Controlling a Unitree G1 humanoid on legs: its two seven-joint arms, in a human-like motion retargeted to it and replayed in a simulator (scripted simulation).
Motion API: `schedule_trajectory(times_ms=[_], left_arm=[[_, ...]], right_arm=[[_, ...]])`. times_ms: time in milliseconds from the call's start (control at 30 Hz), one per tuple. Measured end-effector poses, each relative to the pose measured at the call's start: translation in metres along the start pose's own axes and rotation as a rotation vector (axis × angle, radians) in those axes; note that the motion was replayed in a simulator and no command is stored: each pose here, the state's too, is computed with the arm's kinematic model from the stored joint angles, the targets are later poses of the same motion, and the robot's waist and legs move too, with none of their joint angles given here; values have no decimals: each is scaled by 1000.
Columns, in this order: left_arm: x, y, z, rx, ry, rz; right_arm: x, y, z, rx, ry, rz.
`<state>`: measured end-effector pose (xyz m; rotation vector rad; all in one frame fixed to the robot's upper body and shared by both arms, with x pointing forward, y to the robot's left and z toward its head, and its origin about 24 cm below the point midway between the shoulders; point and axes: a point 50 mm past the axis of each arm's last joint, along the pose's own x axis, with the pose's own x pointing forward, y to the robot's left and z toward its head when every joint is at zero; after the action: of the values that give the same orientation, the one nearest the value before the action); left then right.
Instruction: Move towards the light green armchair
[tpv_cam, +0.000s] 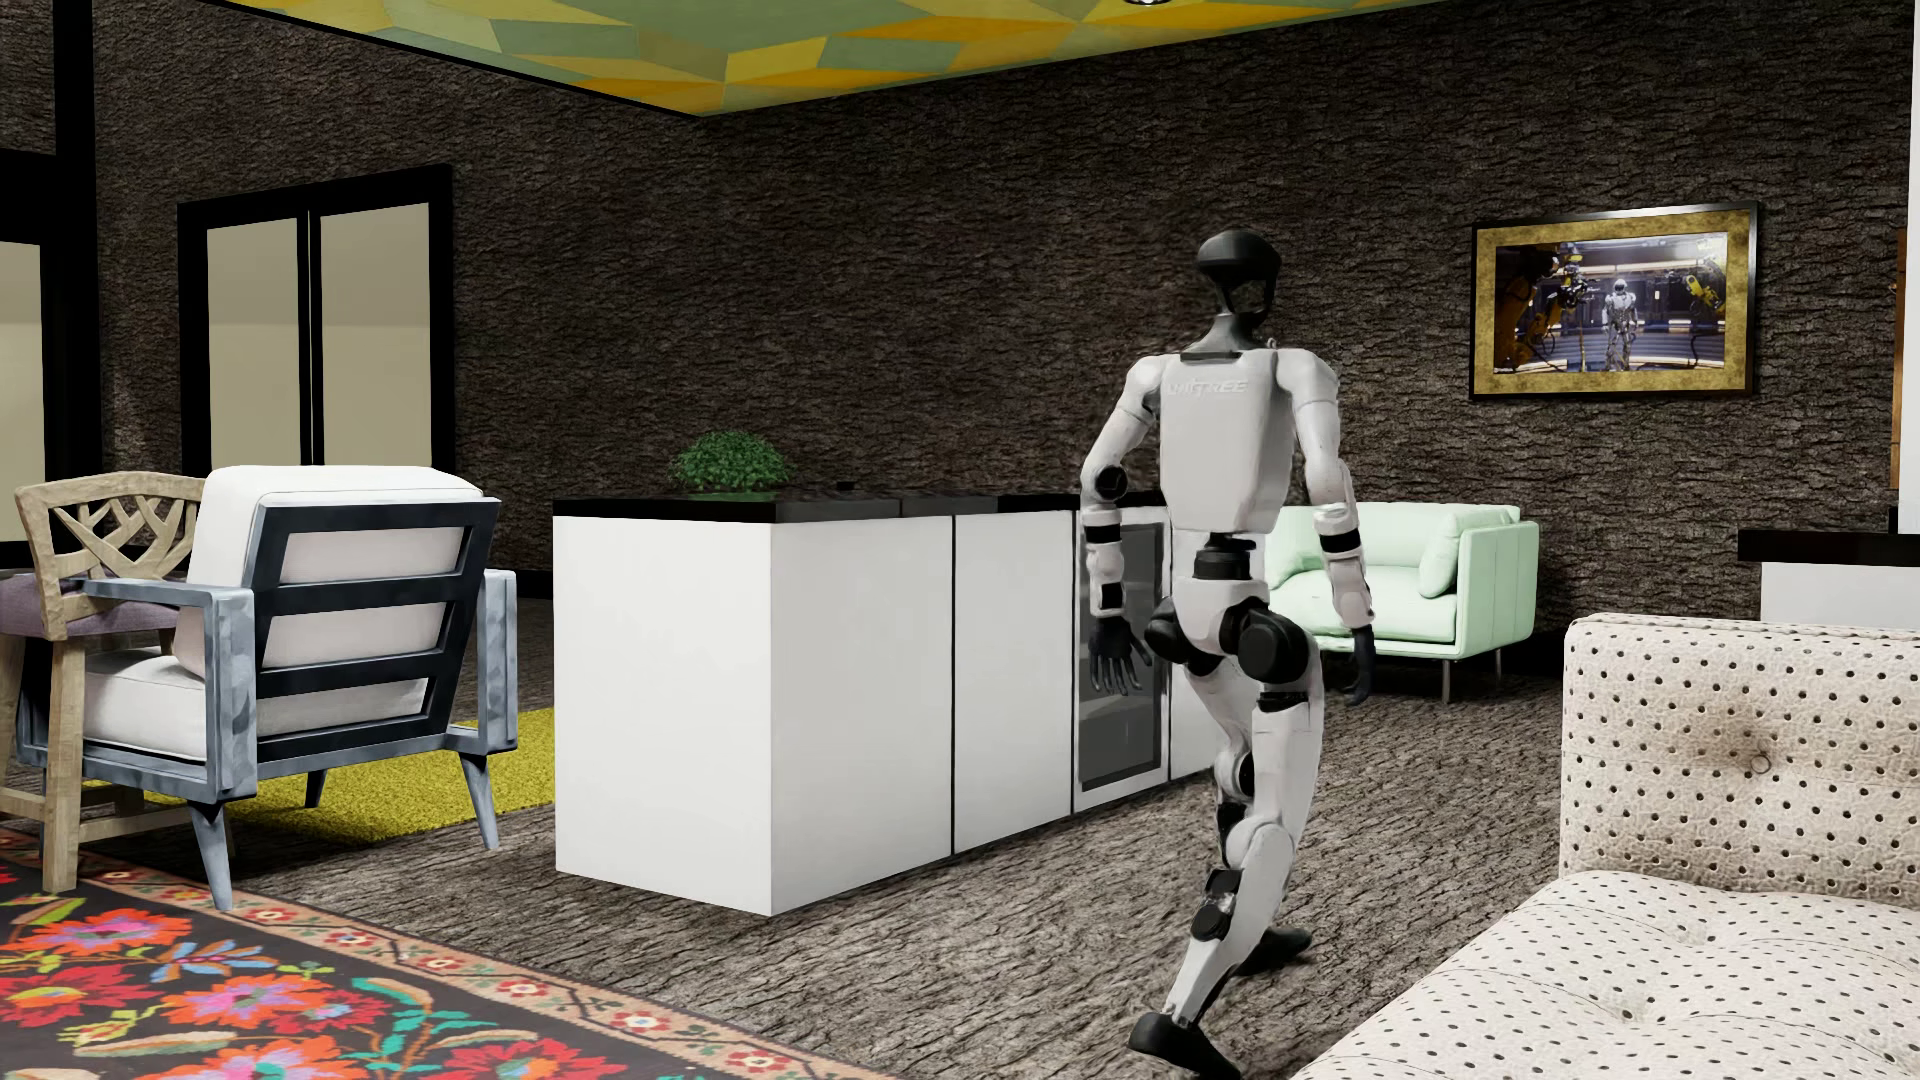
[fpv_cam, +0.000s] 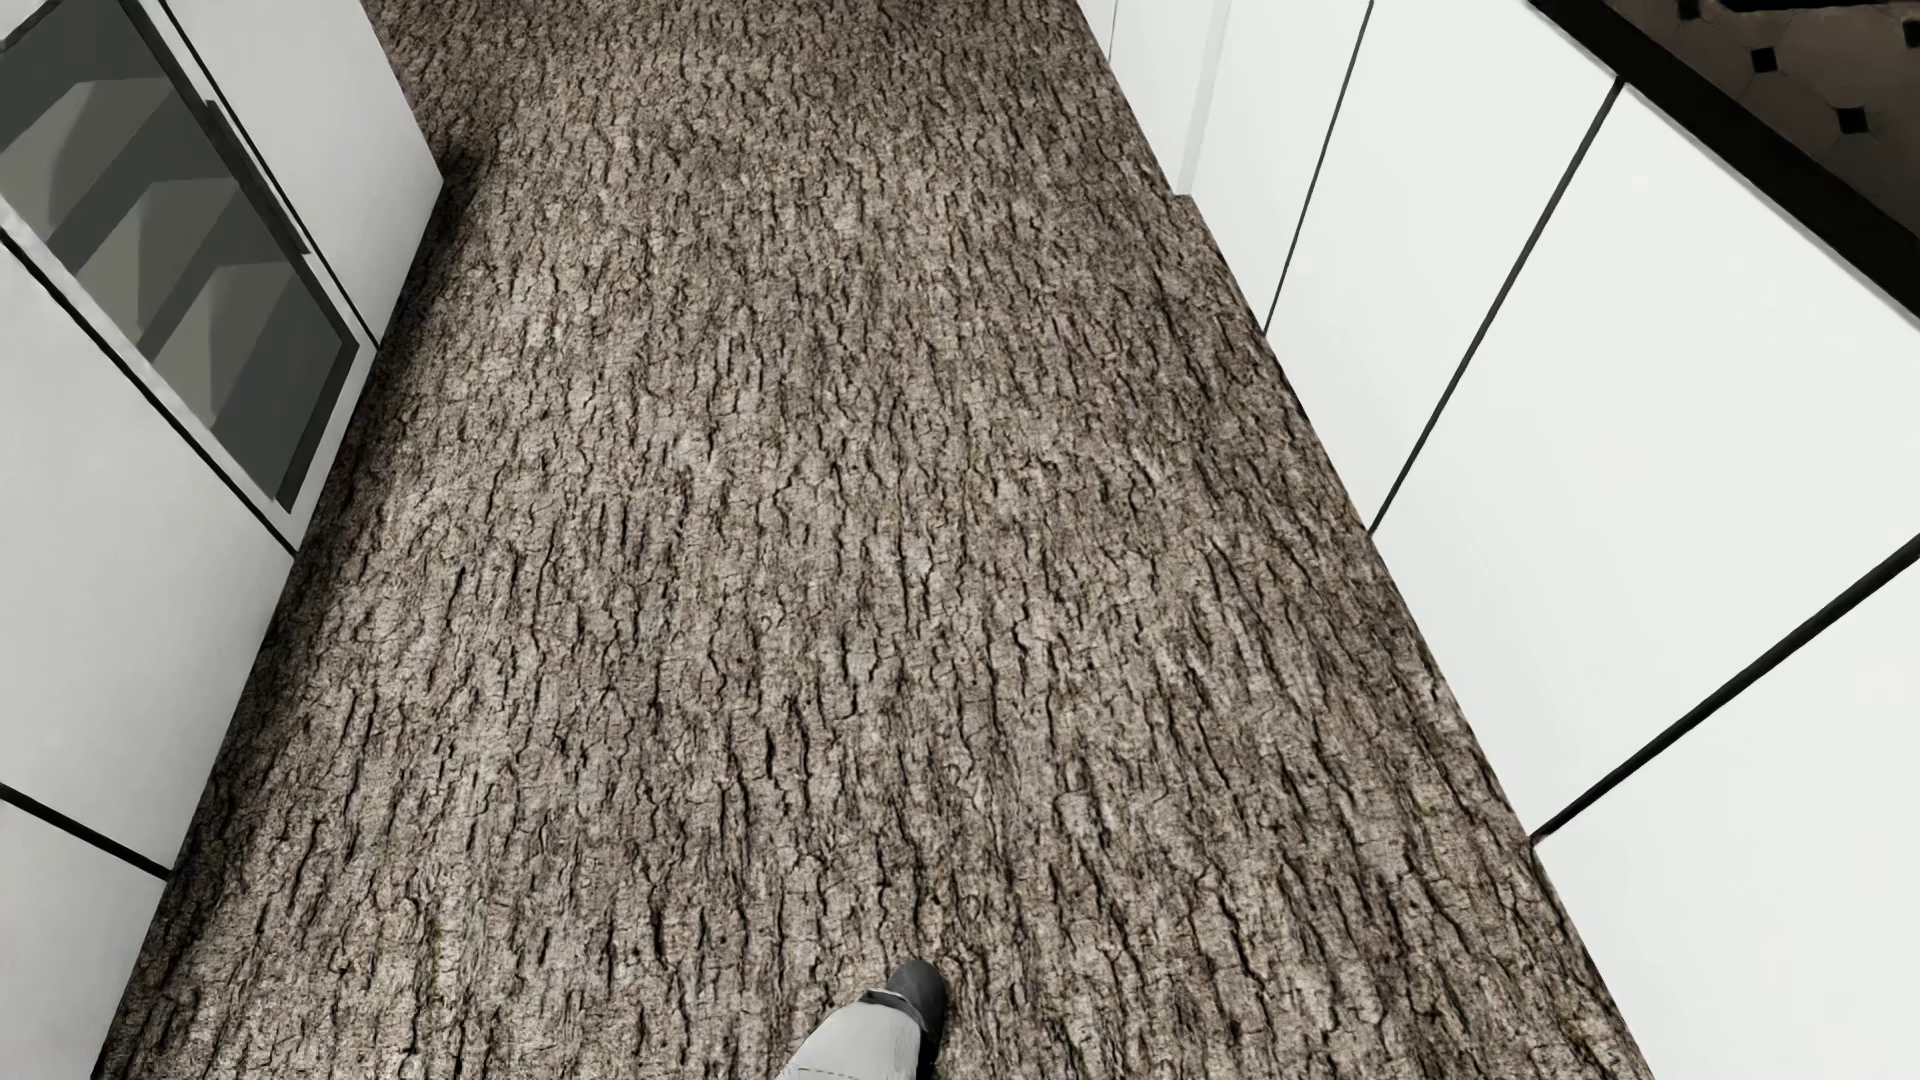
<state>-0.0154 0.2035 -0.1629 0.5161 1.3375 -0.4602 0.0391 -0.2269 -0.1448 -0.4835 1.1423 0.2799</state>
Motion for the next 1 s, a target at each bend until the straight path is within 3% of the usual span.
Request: schedule_trajectory(times_ms=[133,233,400,533,600,700,767,1000], left_arm=[[-15,-21,-57,50,192,-69],[-9,-11,-43,30,160,-35],[0,48,63,-20,-221,127],[-22,102,149,-13,-519,271],[-32,112,158,-43,-576,308],[-11,81,122,-112,-430,232],[2,56,100,-14,-314,144],[-3,-4,-15,19,48,-15]], right_arm=[[5,-10,2,33,13,-39],[4,2,-14,9,87,4],[-3,24,-30,-1,132,64],[-9,26,-37,27,139,58],[-11,28,-44,43,166,56],[-15,30,-67,14,282,72],[-9,28,-60,23,272,65],[15,-16,47,9,-123,-42]])
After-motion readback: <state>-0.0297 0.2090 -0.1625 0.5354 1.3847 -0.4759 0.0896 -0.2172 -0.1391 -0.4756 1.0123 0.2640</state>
